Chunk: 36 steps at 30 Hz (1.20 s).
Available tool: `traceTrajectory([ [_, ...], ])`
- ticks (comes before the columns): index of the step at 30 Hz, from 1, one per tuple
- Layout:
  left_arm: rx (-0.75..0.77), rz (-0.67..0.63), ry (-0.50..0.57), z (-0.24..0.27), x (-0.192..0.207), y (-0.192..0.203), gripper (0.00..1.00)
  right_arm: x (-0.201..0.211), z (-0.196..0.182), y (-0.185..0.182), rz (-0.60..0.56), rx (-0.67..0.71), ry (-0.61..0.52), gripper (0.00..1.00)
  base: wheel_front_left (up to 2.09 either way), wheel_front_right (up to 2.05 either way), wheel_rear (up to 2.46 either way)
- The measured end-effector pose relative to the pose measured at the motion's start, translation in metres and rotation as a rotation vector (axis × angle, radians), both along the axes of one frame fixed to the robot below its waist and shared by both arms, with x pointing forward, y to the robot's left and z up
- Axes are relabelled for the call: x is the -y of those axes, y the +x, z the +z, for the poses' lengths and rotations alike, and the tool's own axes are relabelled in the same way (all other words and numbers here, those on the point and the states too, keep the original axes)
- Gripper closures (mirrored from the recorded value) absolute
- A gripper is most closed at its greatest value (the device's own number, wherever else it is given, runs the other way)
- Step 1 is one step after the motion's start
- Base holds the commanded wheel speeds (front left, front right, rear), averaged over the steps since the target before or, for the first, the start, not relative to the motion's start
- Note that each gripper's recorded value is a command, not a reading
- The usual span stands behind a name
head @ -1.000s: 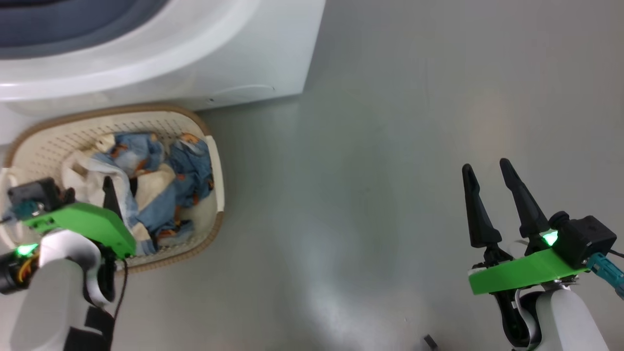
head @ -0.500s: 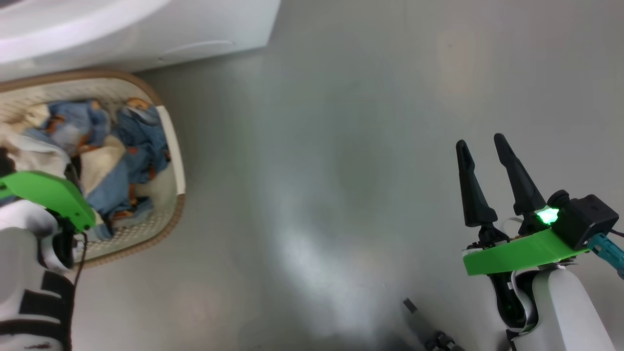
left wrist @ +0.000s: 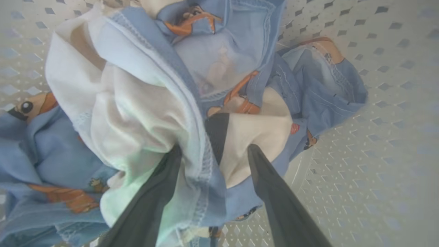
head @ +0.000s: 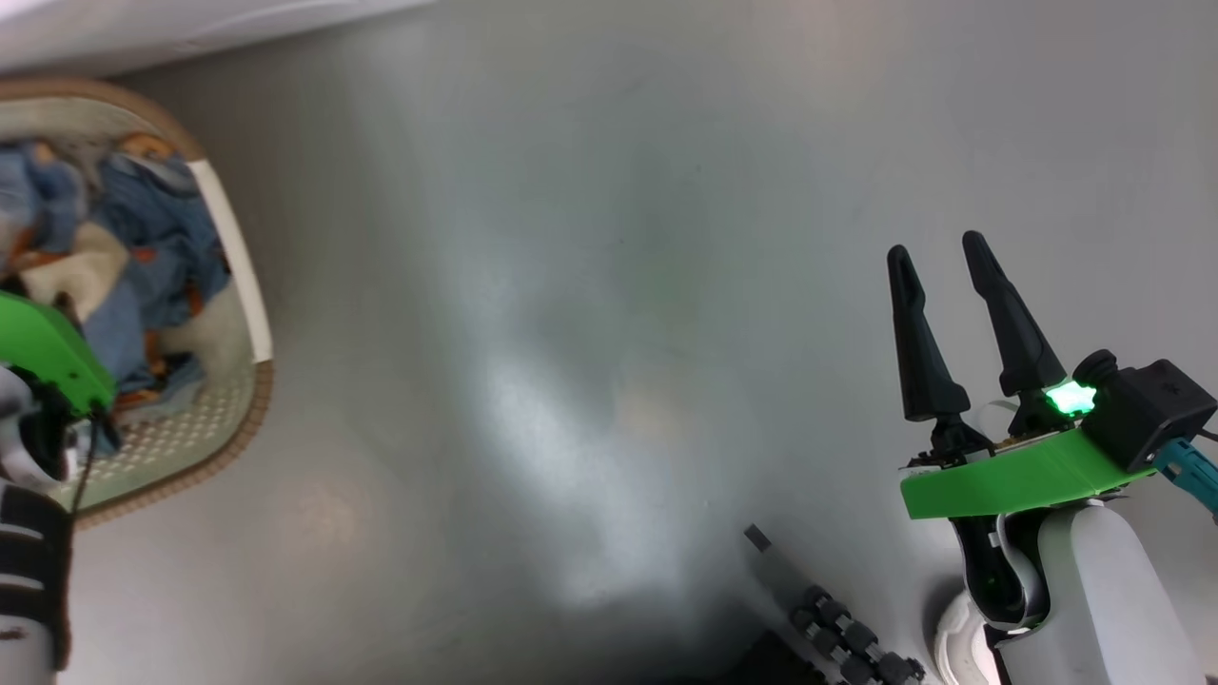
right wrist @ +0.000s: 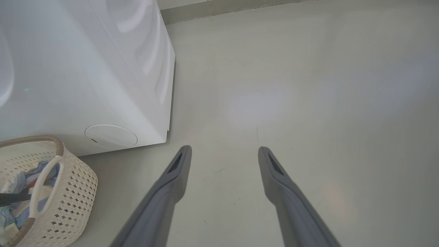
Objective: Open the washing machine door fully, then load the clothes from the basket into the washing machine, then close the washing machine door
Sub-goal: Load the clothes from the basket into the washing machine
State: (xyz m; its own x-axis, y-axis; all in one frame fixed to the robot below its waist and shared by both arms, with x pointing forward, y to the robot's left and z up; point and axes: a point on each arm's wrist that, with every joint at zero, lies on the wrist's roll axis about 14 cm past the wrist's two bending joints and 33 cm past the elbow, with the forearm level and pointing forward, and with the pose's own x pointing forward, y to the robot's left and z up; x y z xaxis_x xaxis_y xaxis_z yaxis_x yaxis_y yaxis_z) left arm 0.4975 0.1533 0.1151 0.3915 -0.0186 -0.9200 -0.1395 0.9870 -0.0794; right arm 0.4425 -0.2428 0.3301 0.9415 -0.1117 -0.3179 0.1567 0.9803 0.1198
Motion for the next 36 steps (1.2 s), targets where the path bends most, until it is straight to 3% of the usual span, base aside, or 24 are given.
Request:
traceTrajectory([
  [15,-0.071,-0.046,0.022,-0.047,0.014,0.004,0.0,0.026,-0.015,-0.01,-0.063,-0.043,-0.036,0.0,0.0,0.0,0.0],
  [16,-0.065,-0.046,0.023,-0.049,0.015,0.005,0.16,0.027,-0.016,-0.01,-0.066,-0.046,-0.038,0.0,0.0,0.0,0.0],
  [18,-0.046,-0.055,0.034,-0.052,0.017,0.009,1.0,0.03,-0.019,-0.011,-0.069,-0.055,-0.043,0.0,0.0,0.0,0.0],
  [28,0.004,-0.012,0.052,-0.051,0.008,0.008,1.0,0.03,-0.026,-0.007,-0.071,-0.053,-0.03,0.0,0.0,0.0,0.0],
  [36,0.16,0.041,0.043,-0.014,-0.002,0.01,1.0,0.022,-0.006,0.005,-0.057,0.015,-0.002,0.0,0.0,0.0,0.0],
])
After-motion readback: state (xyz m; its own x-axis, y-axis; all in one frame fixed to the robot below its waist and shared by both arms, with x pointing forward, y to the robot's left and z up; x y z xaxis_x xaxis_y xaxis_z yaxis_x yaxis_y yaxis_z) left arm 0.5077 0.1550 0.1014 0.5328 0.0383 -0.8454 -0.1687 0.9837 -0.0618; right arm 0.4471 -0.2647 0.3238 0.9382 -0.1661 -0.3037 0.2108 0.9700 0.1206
